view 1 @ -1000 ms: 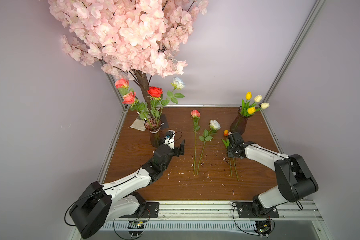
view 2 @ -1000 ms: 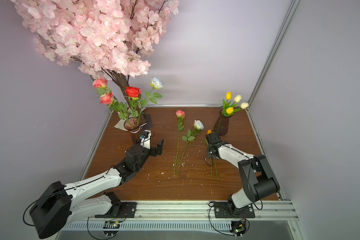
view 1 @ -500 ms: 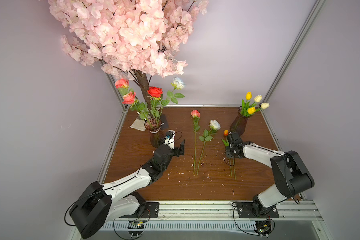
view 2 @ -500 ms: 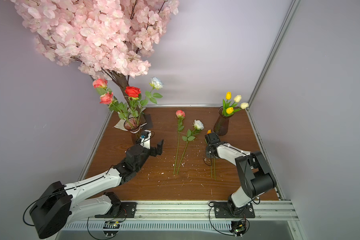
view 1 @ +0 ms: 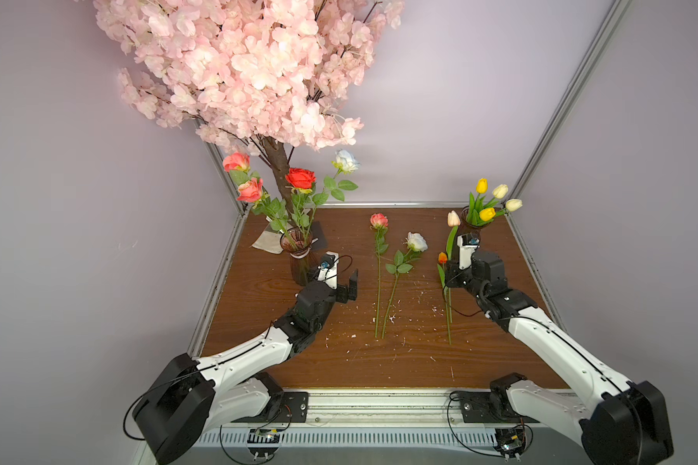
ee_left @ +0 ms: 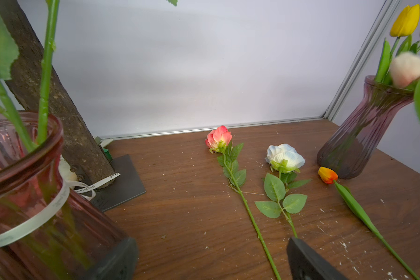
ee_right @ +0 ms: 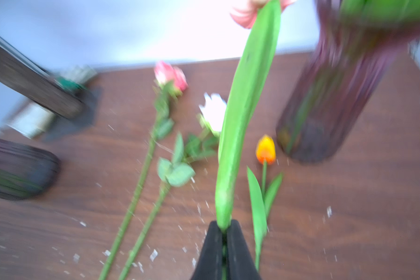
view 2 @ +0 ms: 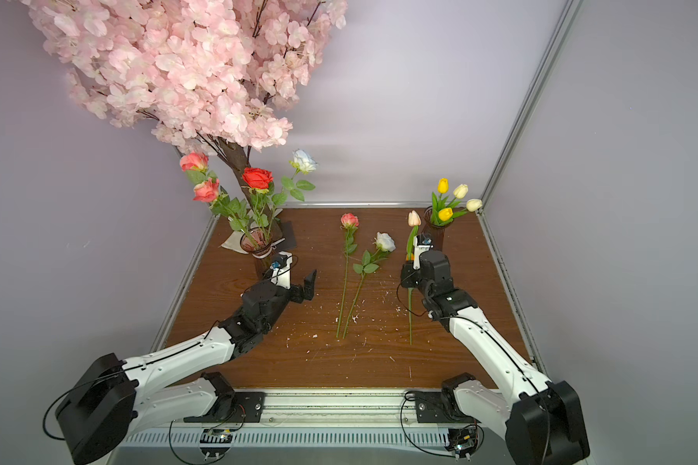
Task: Arrange the flowers in different vases according to their variety
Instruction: Pick up the flower at the center of the board, then insert the flower into the vase.
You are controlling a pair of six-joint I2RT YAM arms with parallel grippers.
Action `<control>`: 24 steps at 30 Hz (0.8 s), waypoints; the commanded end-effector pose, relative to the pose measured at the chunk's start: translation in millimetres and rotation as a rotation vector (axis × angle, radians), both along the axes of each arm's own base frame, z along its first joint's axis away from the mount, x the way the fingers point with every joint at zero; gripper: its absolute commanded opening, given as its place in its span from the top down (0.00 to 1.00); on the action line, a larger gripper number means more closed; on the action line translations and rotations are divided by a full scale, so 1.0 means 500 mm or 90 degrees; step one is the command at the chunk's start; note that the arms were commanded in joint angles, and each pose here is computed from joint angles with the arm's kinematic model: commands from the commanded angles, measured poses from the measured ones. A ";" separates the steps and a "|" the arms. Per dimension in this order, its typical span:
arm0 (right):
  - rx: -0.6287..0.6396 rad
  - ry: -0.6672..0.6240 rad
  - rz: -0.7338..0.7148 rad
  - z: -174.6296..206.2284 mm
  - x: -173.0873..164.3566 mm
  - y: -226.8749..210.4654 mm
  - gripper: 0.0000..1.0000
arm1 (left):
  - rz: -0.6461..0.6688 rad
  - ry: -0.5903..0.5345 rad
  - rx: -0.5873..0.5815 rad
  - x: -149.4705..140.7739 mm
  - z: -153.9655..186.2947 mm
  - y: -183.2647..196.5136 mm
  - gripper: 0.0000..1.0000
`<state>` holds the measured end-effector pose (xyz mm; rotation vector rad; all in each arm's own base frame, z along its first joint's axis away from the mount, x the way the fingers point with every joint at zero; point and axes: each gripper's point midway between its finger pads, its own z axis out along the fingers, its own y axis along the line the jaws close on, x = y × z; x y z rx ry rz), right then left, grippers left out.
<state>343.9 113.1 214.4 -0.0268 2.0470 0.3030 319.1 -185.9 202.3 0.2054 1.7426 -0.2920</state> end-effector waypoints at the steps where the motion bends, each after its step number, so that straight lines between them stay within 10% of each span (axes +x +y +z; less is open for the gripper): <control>1: 0.037 -0.144 0.022 0.145 0.036 0.019 1.00 | 0.003 -0.021 -0.007 -0.005 0.015 0.003 0.01; 13: -0.004 -0.415 -0.137 0.458 0.128 -0.045 1.00 | 0.010 -0.026 0.001 -0.006 0.014 0.008 0.01; 24: -0.042 -0.512 -0.257 0.564 0.201 -0.135 1.00 | 0.005 -0.027 -0.001 -0.006 0.014 0.005 0.01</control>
